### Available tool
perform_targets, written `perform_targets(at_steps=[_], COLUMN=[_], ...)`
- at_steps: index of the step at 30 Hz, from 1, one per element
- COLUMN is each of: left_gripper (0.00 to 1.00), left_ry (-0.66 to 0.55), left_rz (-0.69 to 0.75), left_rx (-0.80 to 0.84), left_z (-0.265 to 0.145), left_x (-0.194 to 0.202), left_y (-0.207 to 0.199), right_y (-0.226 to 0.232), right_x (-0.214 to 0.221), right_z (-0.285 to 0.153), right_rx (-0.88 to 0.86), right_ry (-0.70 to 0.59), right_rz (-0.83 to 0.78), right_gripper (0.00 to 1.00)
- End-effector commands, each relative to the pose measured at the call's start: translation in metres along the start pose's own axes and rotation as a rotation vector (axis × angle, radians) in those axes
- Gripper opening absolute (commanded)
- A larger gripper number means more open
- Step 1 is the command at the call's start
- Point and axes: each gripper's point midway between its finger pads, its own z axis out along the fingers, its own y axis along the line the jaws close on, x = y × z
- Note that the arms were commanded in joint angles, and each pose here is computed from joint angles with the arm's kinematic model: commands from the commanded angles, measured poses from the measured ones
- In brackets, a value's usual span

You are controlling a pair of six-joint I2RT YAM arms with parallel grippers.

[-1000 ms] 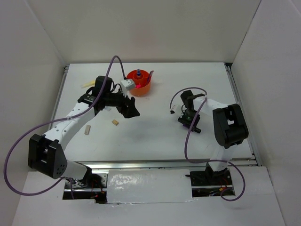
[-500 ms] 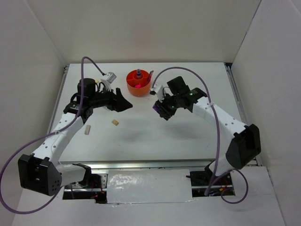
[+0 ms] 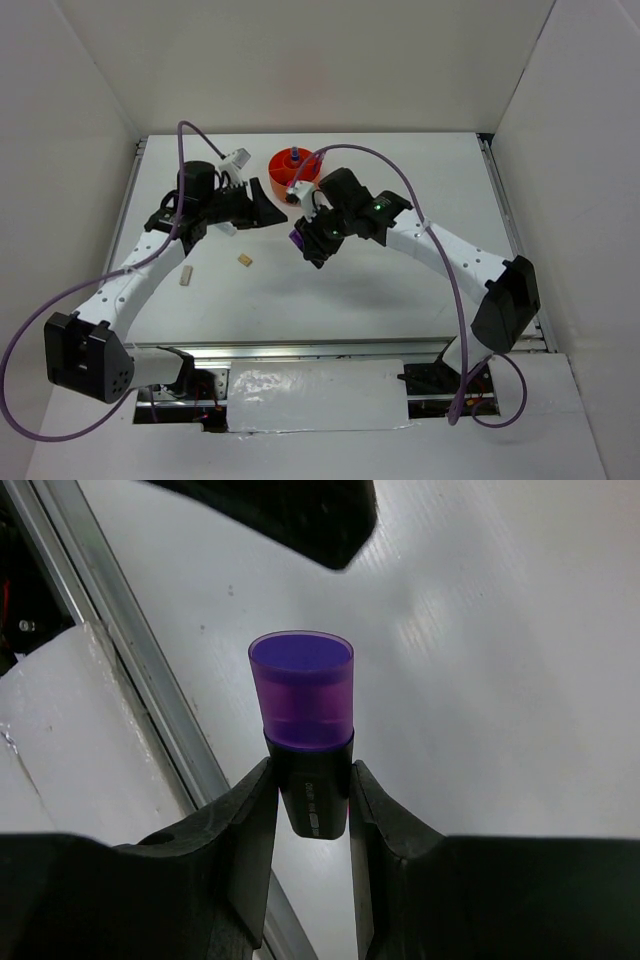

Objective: Sort the stationery into containers
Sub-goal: Pick up the pen from the center of the board, then place the pen in the storage box.

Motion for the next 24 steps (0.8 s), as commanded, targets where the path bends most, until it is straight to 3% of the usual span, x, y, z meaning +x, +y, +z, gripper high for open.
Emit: perform_targets(at_steps=[1,9,15,24], left_gripper=[0.61,0.59,0.51,0.58], left_ry=[-0.018,0.045,0.070,0.069], left_rz=[0.000,-0.022,-0.011,-0.006], left_rx=[0.005,0.045,0.087,0.122], left_z=[0.005,0.018,0.019,0.014], left_x=[-0.008,0.008,0.016,0.013], left_y=[-0.005,-0.008,-0.015,-0.025], right_y=[0.001,0.004,0.001,-0.005], right_x=[-0.030,-0.040,-0.046,-0.044], right_z=[-0.005,0.000,0.002,0.004], right_rx=[0.043,0.054,0.064,0.081], right_ry=[-0.055,-0.049,-0.057,-0.052], right_rz=[-0.008,-0.019,-0.019,-0.007], right_gripper=[0.00,0.00,0.00,0.00])
